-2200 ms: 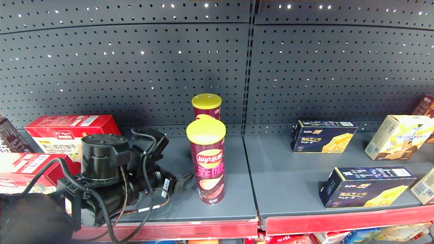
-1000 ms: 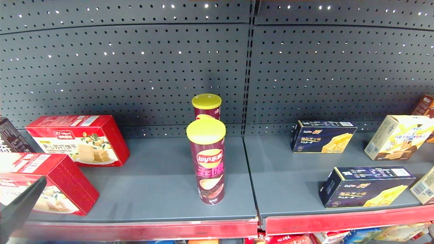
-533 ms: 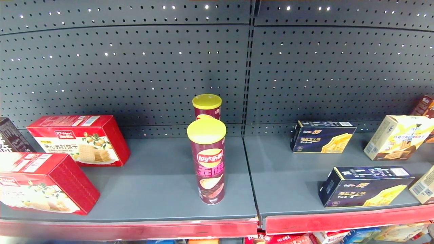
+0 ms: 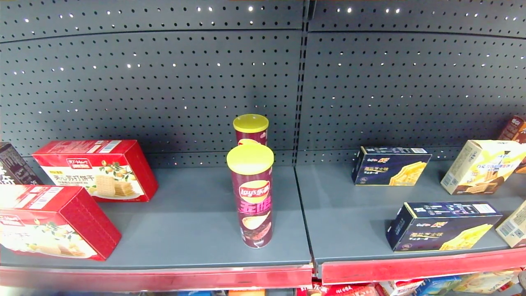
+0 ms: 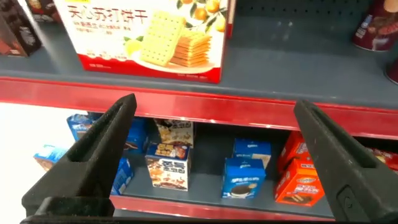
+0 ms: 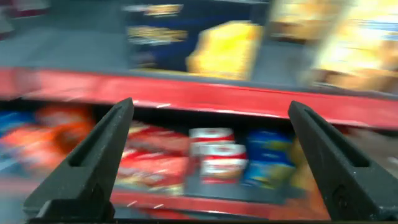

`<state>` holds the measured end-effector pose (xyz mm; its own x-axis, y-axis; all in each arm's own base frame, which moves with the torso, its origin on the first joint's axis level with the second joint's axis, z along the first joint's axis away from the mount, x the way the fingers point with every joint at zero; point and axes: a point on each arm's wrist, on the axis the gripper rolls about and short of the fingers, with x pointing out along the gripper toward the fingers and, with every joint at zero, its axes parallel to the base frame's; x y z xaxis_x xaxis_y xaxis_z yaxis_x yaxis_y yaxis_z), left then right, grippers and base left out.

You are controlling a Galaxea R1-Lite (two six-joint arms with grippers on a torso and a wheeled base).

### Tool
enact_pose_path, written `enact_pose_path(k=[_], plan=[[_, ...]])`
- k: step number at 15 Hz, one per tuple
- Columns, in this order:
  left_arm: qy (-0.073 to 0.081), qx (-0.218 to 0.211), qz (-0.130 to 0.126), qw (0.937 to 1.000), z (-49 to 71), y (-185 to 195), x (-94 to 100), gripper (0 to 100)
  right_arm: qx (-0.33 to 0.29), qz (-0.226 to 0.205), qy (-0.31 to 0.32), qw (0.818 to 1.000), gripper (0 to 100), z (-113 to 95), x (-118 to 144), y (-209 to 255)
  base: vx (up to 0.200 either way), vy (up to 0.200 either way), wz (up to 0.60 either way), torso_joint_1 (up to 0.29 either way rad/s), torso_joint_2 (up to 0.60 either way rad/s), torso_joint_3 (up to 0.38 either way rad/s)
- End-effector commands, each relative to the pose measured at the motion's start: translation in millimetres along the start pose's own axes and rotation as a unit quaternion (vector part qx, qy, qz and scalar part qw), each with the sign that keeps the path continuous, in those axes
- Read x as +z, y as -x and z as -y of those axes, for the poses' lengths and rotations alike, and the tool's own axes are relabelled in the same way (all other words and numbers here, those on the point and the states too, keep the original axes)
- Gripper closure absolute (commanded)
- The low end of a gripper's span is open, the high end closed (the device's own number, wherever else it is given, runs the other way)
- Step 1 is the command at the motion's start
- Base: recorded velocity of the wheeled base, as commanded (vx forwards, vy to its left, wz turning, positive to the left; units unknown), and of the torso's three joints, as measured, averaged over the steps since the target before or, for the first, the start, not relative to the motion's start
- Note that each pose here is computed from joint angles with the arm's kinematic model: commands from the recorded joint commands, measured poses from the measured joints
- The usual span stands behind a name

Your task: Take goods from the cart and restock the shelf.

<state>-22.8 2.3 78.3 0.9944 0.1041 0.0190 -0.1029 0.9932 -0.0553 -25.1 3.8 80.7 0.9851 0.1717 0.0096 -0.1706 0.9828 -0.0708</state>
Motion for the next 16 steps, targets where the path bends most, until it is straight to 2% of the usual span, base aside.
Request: enact_pose_path(k=[1,3,4,6,7,8,11,13,16], plan=[[-0.001,-0.001,-0.003,1.0,0.1,-0.4,-0.2,0,-0.005,-0.013,-0.017,1.0,0,0.3,2.0,-0.3,0.0,0.0,0.0,0.0,0.0,0.0],[-0.001,0.0,-0.003,1.0,0.0,-0.4,-0.2,0,-0.145,-0.02,-0.016,0.989,0,6.5,2.5,0.7,0.0,0.0,0.0,0.0,0.0,0.0],[-0.001,0.001,-0.003,1.0,0.0,-0.4,-0.2,0,-0.169,-0.015,-0.015,0.985,0,7.4,2.1,2.1,0.0,0.0,0.0,0.0,0.0,0.0],[-0.001,-0.001,-0.003,1.0,0.0,-0.4,-0.3,0,-0.137,-0.005,-0.034,0.99,0,6.0,2.3,2.0,0.0,0.0,0.0,0.0,0.0,0.0],[0.0,-0.003,-0.004,1.0,0.1,-0.4,-0.4,0,-0.089,-0.006,-0.036,0.995,0,3.9,2.5,1.8,0.0,0.0,0.0,0.0,0.0,0.0],[0.0,-0.003,-0.004,1.0,0.1,-0.4,-0.4,0,-0.083,-0.008,-0.036,0.996,0,3.5,2.7,1.6,0.0,0.0,0.0,0.0,0.0,0.0],[0.0,-0.003,-0.004,1.0,0.1,-0.4,-0.4,0,-0.157,-0.011,-0.034,0.987,0,6.9,2.1,1.6,0.0,0.0,0.0,0.0,0.0,0.0],[-0.002,-0.004,-0.004,1.0,0.1,-0.4,-0.4,0,-0.156,-0.003,-0.041,0.987,0,6.9,2.0,2.0,0.0,0.0,0.0,0.0,0.0,0.0],[-0.01,-0.013,-0.012,0.9998,0.4,-0.4,-1.9,0,-0.112,-0.005,-0.031,0.993,0,4.9,1.5,1.4,0.0,0.0,0.0,0.0,0.0,0.0]])
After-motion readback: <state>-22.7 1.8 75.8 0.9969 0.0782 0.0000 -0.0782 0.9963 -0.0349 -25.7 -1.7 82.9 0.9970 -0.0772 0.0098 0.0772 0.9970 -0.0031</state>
